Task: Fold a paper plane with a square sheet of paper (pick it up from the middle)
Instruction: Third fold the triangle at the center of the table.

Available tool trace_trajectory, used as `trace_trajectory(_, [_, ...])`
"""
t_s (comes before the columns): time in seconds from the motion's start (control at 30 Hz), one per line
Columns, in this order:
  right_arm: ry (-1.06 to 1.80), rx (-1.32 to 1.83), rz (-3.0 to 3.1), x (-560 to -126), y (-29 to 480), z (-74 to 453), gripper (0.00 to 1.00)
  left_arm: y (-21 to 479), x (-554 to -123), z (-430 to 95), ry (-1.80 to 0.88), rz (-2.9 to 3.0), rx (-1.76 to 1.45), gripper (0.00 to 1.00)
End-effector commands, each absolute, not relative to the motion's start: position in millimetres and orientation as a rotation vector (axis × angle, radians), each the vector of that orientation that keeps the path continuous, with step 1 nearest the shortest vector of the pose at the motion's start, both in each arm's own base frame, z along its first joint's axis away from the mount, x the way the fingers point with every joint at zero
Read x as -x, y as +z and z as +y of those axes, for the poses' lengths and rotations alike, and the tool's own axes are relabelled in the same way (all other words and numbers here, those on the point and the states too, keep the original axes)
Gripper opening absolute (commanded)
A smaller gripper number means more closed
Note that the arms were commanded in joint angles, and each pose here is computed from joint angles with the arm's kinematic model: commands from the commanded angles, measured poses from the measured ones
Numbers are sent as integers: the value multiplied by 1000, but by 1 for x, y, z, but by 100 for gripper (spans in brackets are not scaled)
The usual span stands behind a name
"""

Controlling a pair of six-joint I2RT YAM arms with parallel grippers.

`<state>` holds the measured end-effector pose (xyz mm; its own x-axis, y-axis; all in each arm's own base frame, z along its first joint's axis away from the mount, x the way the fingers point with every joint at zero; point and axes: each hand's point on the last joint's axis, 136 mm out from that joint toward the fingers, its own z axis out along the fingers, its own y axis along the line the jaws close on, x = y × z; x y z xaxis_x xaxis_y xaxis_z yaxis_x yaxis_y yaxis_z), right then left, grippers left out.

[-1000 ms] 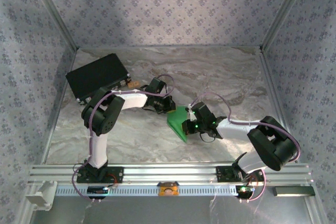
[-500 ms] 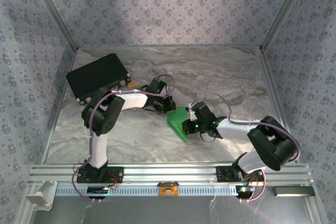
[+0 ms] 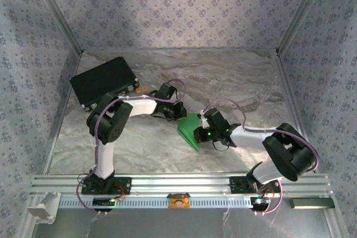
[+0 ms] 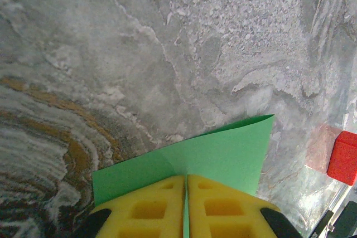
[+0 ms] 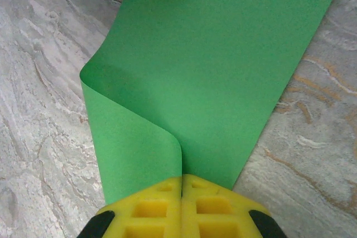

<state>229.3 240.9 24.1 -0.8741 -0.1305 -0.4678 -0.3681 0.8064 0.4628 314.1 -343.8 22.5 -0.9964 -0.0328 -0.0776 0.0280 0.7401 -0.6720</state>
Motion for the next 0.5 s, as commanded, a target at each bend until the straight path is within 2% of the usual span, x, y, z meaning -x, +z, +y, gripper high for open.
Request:
trace_trajectory(0.0, [773, 357, 2612, -223, 16, 238, 0, 22, -311, -342, -1065, 2868, -16, 10])
trace_trajectory(0.47, [831, 395, 2548, -224, 43, 248, 0, 23, -312, -339, -1037, 2870, -15, 10])
